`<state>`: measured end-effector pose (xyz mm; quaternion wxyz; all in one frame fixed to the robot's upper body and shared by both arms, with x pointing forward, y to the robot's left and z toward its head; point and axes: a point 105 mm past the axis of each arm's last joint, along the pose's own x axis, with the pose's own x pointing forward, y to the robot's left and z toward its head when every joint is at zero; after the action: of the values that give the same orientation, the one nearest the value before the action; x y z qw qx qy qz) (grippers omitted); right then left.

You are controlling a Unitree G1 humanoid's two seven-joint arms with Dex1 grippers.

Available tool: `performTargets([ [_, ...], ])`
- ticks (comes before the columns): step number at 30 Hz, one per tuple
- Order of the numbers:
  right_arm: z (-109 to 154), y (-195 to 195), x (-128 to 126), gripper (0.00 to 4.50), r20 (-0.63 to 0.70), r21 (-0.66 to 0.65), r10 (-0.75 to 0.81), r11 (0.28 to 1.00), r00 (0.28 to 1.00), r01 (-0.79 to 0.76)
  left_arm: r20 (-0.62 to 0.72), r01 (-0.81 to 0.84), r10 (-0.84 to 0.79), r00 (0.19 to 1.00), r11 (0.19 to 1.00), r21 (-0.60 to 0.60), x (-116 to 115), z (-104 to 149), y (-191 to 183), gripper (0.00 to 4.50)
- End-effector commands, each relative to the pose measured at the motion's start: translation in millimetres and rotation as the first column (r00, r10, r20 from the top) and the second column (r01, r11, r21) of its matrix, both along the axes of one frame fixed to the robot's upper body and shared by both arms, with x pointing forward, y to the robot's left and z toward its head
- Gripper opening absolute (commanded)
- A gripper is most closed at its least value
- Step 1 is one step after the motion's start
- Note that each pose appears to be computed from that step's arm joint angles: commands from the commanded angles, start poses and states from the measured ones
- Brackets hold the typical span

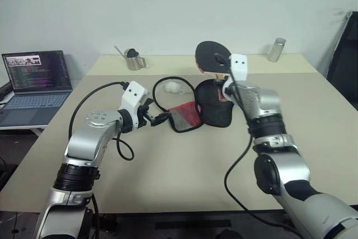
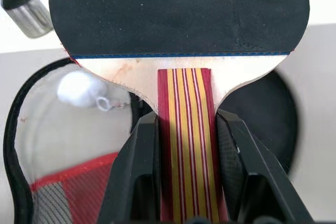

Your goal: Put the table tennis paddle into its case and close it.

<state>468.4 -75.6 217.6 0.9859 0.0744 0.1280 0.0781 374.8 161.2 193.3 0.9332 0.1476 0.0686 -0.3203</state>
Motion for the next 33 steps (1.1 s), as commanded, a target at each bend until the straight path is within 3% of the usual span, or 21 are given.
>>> performTargets([
  [1, 15.4, 1.1, 7.5, 1.08, 0.056, 0.076, -0.056, 0.996, 0.997, 0.051, 0.039, -0.006, 0.006, 0.999, 1.0, 0.011, -4.0, 7.5, -0.5, 4.5],
  [12, -46.8, 35.4, 2.7, 1.08, -0.084, 0.066, -0.009, 0.998, 0.996, 0.015, 0.023, -0.055, 0.054, 0.998, 0.998, 0.02, -12.3, 0.3, 5.3, 4.5],
  [27, -40.5, 33.8, 8.2, 1.08, -0.051, 0.049, -0.058, 0.997, 0.997, 0.06, 0.012, -0.093, 0.093, 0.996, 0.995, 0.022, -21.4, -0.9, 10.7, 4.5],
  [33, -54.3, 31.4, 6.4, 1.08, -0.082, 0.026, -0.077, 0.997, 0.994, 0.079, 0.018, -0.099, 0.099, 0.995, 0.995, 0.025, -23.5, 0.4, 10.9, 4.5],
])
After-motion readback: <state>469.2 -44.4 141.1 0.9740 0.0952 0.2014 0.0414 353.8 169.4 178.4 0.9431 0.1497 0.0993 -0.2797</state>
